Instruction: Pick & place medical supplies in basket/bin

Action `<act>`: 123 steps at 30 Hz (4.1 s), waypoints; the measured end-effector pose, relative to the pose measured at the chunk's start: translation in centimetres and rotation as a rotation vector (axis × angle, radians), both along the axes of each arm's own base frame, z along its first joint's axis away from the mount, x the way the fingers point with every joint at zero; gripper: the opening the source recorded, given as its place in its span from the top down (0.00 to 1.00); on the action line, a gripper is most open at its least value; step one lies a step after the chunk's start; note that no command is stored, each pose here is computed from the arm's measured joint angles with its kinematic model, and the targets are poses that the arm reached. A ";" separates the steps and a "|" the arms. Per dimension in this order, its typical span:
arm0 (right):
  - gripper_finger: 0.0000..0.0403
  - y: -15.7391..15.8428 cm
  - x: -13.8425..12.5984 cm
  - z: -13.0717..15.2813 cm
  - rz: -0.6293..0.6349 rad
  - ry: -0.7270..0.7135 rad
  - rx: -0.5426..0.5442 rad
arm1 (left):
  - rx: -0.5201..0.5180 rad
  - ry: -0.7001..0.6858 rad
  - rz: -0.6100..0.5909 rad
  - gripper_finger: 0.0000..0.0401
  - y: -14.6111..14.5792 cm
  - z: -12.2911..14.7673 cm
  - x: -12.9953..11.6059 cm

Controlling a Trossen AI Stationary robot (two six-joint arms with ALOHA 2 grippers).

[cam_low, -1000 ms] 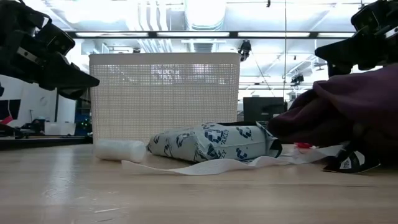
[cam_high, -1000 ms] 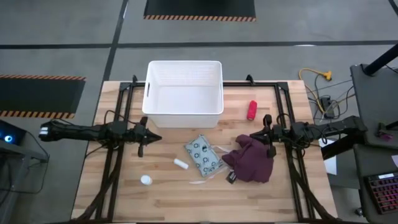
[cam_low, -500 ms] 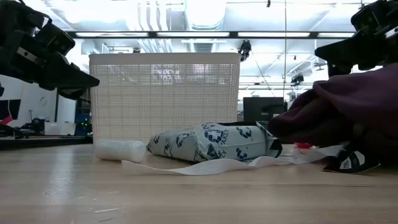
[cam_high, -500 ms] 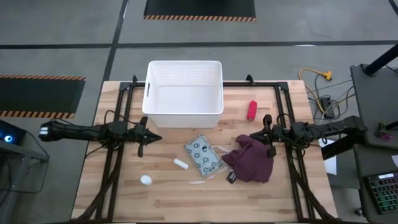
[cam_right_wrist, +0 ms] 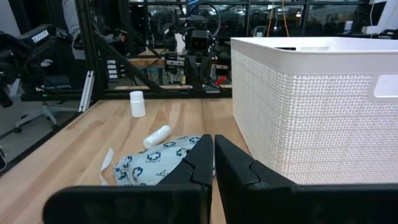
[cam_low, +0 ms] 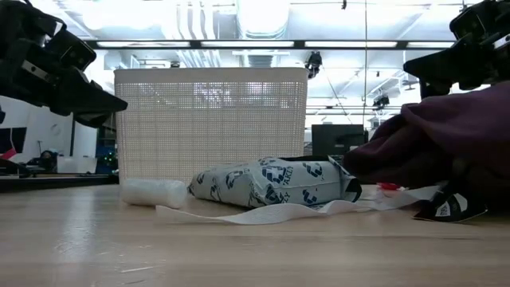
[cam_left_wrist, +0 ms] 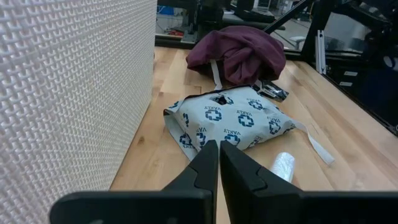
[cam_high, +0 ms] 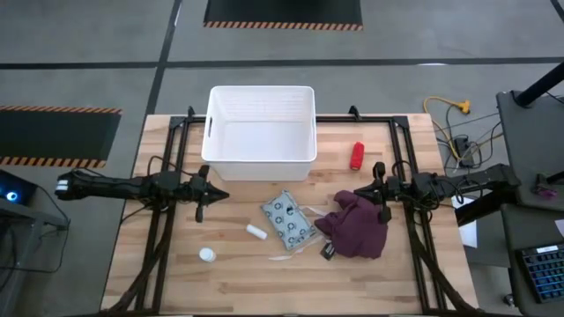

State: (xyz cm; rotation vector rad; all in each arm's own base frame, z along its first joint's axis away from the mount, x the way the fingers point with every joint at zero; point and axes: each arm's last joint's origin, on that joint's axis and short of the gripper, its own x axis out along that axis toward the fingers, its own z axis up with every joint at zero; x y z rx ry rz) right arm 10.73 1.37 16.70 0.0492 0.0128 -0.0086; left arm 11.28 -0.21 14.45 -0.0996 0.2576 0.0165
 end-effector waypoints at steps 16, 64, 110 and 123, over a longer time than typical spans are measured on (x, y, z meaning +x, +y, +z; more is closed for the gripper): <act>0.98 0.0 0.0 0.0 0.000 0.000 0.000 | 0.000 0.000 0.000 1.00 0.0 0.0 0.0; 0.32 -4.6 5.6 6.9 -1.105 0.411 0.706 | 0.000 0.000 0.000 1.00 0.0 0.0 0.0; 0.60 -16.3 8.9 -3.0 -1.334 0.964 0.971 | 0.000 0.000 0.000 1.00 0.0 0.0 0.0; 0.78 -16.2 8.9 -2.1 -1.301 0.915 1.027 | 0.000 0.000 0.000 1.00 0.0 0.0 0.0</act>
